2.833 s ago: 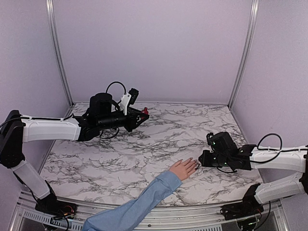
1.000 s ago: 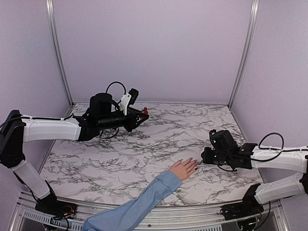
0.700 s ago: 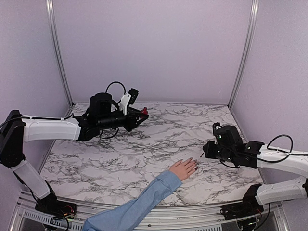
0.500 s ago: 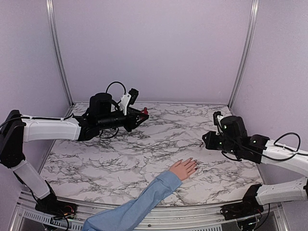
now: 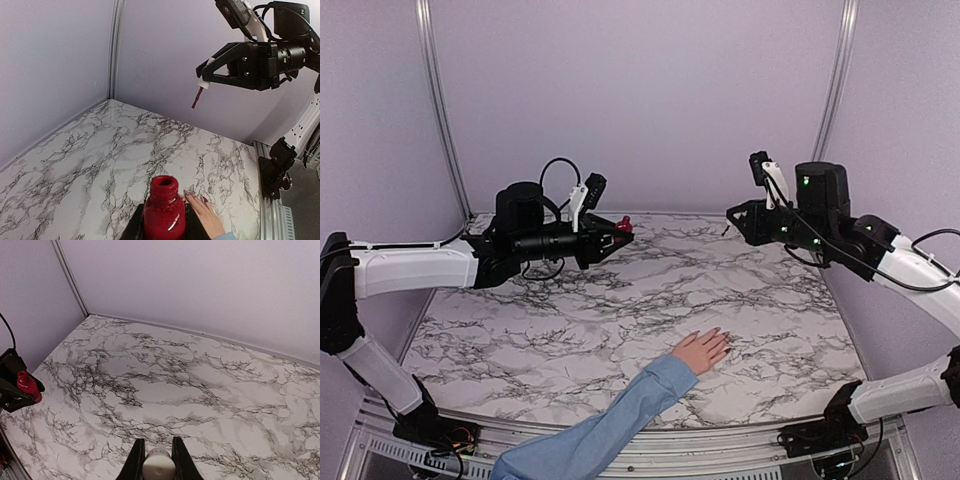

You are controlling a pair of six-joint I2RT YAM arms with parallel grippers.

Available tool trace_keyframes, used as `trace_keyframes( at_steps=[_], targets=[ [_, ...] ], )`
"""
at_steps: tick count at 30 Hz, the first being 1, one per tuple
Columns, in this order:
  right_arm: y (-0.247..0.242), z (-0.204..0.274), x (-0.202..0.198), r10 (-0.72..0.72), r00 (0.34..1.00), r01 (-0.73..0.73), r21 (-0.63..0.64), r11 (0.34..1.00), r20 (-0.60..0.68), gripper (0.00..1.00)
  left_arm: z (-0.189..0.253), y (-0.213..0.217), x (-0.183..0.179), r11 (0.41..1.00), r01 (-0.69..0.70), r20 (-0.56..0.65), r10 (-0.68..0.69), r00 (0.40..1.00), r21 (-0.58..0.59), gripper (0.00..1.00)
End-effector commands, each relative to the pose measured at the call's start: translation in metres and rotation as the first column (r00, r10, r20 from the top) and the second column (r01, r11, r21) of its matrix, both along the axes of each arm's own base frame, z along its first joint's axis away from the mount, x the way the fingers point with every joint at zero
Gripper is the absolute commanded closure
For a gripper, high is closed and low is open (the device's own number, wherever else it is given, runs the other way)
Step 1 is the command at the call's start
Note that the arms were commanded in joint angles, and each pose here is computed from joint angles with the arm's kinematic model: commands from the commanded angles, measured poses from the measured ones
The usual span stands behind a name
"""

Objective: Paint the nails
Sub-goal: Paint the hand on the nail.

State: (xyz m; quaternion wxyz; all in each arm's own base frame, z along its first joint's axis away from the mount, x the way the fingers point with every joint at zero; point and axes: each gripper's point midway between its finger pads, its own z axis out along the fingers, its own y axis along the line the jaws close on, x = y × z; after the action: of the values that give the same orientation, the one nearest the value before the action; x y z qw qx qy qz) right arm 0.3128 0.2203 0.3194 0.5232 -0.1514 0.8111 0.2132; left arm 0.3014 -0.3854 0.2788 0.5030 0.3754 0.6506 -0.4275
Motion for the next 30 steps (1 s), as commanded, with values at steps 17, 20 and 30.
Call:
trace_keyframes(
  at_steps=[17,20,30],
  targets=[
    [0.028,0.023,-0.039,0.371,0.928,-0.370,0.015,0.929,-0.026,1.00,0.029,0.004,-0.024,0.996,0.081,0.076,-0.079,0.994,-0.025,1.00],
    [0.010,-0.019,-0.049,0.320,0.936,-0.317,0.038,0.947,-0.148,1.00,0.023,0.007,-0.016,0.999,0.030,0.060,-0.029,0.998,-0.019,1.00],
    [-0.033,-0.164,-0.059,0.176,0.865,-0.191,0.017,0.981,-0.470,1.00,0.010,0.030,0.019,0.976,-0.214,0.000,0.215,0.977,-0.038,1.00]
  ],
)
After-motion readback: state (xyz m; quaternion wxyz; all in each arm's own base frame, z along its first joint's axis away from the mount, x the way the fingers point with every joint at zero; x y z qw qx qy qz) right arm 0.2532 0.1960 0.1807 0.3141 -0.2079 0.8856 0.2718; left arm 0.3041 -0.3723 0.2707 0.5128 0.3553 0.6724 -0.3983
